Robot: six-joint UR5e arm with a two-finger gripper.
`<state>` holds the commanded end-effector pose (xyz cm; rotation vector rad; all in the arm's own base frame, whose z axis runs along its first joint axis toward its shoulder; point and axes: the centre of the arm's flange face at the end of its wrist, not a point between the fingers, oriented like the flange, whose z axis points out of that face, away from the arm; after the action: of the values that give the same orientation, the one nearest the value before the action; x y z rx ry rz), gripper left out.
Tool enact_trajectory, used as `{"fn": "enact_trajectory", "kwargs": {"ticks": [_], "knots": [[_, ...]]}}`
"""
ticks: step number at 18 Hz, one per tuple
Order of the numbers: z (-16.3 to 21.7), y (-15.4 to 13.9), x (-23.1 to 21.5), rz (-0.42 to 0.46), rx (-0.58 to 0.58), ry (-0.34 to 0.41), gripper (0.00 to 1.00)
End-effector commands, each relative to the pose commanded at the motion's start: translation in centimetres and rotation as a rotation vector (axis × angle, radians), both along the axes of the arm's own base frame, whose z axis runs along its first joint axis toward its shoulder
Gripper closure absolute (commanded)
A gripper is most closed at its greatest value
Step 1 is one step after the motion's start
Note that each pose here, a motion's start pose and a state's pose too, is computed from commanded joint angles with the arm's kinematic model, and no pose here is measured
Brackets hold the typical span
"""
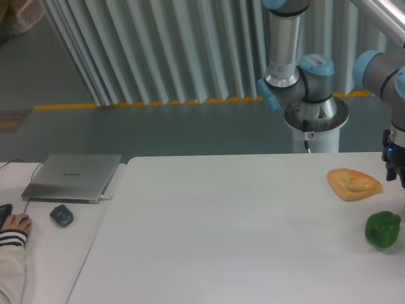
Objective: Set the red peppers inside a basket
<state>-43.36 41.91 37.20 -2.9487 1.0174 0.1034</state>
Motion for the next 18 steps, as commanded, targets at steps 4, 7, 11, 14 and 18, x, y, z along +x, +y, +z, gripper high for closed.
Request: {"fn": "enact_trajectory", "kwargs": {"ticks": [4,7,11,14,18], "knots": [[-0.9,0.5,0.7,0.181,0.009,-0.020,0.00],[-3.3,1.4,2.7,0.196,-0.016,-0.046,0.00],[-5.5,0.6,3.6,0.212,-0.037,-0.046,0.00],[-2.8,-0.3,0.8,0.325,0.002,0.010,0.00],[0.5,1.0,-0.3,0.364,0.064,0.020,0.00]]}}
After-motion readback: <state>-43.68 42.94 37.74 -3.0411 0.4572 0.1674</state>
